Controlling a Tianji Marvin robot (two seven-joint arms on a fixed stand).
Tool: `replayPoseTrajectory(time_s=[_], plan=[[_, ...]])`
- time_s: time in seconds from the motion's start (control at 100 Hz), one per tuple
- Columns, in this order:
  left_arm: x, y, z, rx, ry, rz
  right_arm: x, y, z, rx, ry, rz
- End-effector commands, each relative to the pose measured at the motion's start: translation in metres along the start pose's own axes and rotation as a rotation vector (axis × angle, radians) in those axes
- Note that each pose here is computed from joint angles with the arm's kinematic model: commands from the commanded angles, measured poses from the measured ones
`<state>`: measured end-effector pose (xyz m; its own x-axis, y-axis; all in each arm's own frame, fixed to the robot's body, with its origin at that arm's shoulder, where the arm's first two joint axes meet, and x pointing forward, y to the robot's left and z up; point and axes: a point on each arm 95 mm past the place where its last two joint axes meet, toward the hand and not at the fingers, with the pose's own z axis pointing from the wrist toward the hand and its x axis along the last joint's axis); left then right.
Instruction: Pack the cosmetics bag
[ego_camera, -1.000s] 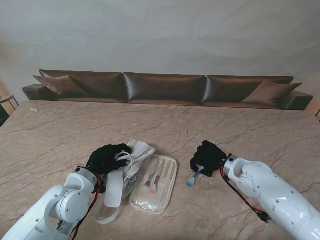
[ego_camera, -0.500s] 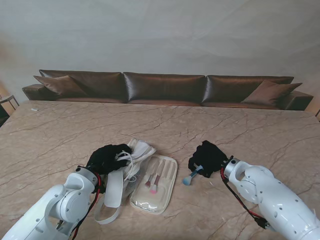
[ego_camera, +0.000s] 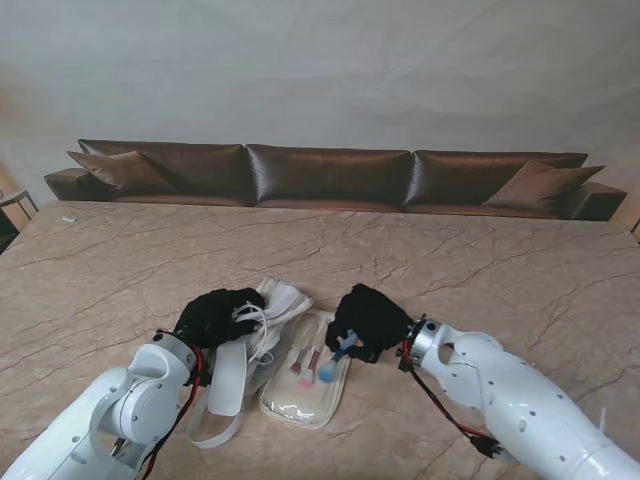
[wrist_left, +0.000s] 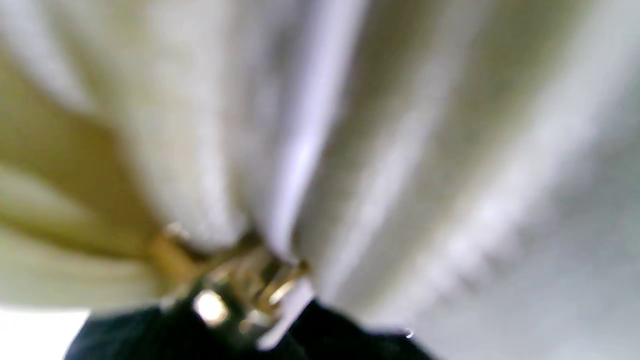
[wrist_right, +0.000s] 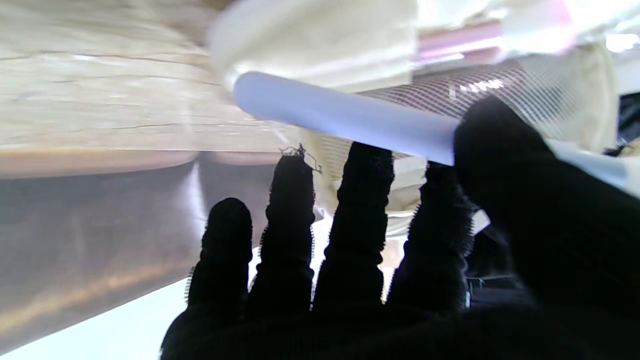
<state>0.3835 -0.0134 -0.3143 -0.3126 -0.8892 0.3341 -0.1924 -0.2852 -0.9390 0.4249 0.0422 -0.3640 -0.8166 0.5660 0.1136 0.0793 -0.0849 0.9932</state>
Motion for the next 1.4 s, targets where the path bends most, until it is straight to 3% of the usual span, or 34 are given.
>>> replayPoseTrajectory(time_s=[0.0, 0.2, 0.44, 0.73, 0.95, 1.23, 1.39], plan=[[0.002, 0.003, -0.002, -0.013, 0.006, -0.003, 0.013, 0.000, 0.017, -0.021, 0.040, 0.016], [0.004, 0.007, -0.003, -0.020, 0.015, -0.001, 0.023, -0.009, 0.037, -0.028, 0.106, 0.071], [0.004, 0.008, -0.002, -0.028, 0.016, -0.004, 0.037, -0.021, 0.042, -0.029, 0.157, 0.154], [0.006, 0.008, -0.002, -0.022, 0.014, 0.005, 0.048, -0.030, 0.037, -0.003, 0.190, 0.170], [0.006, 0.008, -0.003, -0.022, 0.016, 0.009, 0.045, -0.038, 0.029, 0.027, 0.179, 0.173], [0.007, 0.002, -0.005, -0.007, 0.012, 0.011, 0.049, -0.029, 0.025, 0.007, 0.180, 0.187], [0.007, 0.000, -0.008, 0.006, 0.012, 0.013, 0.048, -0.038, 0.025, 0.031, 0.184, 0.179]])
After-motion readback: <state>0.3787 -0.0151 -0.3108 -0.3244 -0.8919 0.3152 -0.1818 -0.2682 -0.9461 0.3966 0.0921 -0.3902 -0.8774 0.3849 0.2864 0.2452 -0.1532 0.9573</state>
